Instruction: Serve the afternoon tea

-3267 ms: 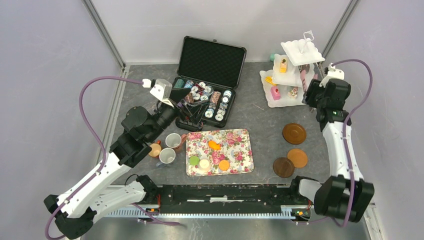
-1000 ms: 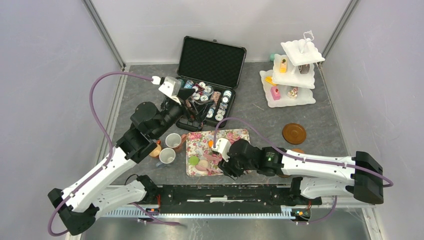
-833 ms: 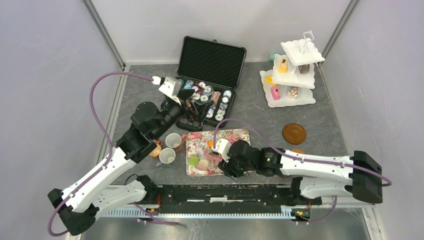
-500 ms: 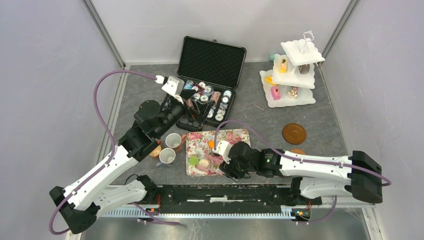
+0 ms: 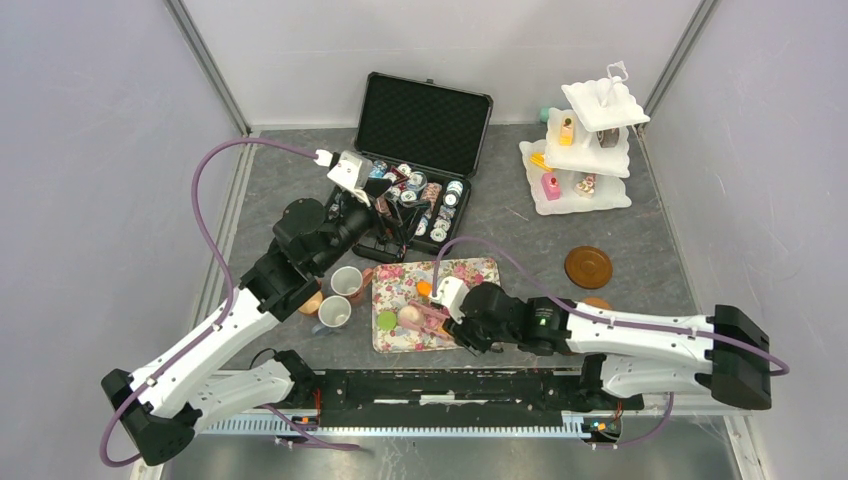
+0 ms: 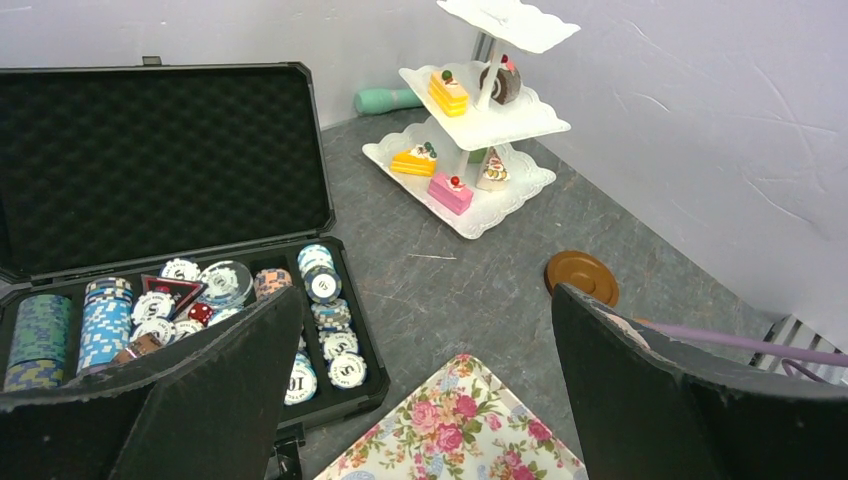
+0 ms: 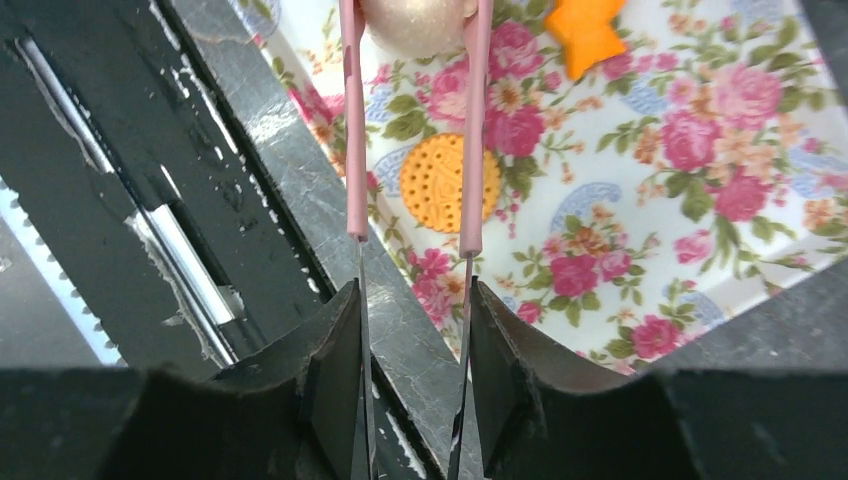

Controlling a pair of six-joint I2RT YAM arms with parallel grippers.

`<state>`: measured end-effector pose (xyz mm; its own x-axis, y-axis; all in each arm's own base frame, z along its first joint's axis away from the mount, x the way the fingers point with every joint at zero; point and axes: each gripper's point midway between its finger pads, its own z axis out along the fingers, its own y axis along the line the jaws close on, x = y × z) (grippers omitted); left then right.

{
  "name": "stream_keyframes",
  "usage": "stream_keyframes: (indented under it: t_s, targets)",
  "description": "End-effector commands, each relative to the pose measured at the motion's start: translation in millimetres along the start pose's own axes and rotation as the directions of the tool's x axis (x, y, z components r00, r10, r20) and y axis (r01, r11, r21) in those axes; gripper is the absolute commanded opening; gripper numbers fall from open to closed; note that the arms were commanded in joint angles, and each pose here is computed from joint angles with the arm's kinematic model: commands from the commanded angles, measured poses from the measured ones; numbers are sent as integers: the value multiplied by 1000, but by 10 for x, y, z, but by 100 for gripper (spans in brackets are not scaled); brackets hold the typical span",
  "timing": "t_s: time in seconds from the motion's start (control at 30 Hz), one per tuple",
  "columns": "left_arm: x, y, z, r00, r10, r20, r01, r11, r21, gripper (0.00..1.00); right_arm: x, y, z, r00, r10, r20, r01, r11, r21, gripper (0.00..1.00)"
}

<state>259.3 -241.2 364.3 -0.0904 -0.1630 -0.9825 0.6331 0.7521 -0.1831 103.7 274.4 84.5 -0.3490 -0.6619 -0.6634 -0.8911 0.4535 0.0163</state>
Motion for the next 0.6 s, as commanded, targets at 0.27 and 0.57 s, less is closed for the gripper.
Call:
stream_keyframes:
  t_s: [0.27, 0.57]
  targets:
    - [-295, 0, -69, 996, 41, 83, -41, 999, -2, 100, -525, -976, -808, 979, 70, 190, -137, 919, 369, 29]
    - [-381, -24, -134, 993, 32, 110, -33, 999, 8, 100, -717, -2265, -1680, 911, 247, 330, -406, 671, 620, 26]
